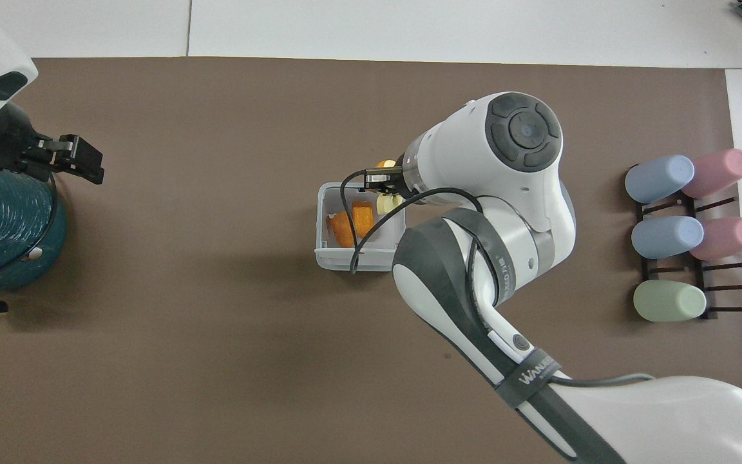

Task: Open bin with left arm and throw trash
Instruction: 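Drop the yellow piece into the bin with the right gripper while the left gripper withdraws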

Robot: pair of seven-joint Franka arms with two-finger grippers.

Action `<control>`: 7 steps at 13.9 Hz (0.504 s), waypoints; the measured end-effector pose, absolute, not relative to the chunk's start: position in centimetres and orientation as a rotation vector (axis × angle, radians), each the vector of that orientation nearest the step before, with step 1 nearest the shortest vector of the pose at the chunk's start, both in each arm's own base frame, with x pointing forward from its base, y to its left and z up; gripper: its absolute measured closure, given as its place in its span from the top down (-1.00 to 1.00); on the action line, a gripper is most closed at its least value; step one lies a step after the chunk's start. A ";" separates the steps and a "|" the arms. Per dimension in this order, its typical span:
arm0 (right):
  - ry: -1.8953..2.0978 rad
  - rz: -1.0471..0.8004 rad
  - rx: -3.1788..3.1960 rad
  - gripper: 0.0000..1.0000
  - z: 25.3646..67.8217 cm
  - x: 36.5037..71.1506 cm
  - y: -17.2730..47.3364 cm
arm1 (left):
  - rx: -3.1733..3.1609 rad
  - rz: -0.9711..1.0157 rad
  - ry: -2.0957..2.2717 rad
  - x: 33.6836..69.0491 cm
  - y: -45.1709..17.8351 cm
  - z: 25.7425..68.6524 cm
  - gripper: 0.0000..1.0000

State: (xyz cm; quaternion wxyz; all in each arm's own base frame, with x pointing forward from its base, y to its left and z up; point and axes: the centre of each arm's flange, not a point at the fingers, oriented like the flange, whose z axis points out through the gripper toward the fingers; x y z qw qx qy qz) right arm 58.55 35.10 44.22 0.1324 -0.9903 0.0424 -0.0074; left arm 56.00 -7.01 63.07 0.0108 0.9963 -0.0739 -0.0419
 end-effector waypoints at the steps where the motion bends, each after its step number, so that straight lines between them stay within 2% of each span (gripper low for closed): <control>1: 0.131 -0.008 -2.874 -0.87 43.8 58.5 35.1 | 3.110 -0.145 -0.230 55.4 -7.0 62.7 0.67; 3: 0.140 0.010 -2.873 -0.87 43.3 58.4 35.1 | 3.113 -0.150 -0.230 54.6 -6.9 61.7 0.71; 4: 0.142 0.016 -2.873 -0.73 43.2 58.3 35.1 | 3.113 -0.146 -0.229 54.4 -6.9 61.3 0.74; 6: 0.144 0.025 -2.875 -0.67 42.9 58.2 35.1 | 3.114 -0.140 -0.229 54.2 -6.9 60.8 0.75; 7: 0.144 0.026 -2.875 -0.46 42.8 58.2 35.1 | 3.114 -0.136 -0.229 54.2 -6.9 60.7 0.79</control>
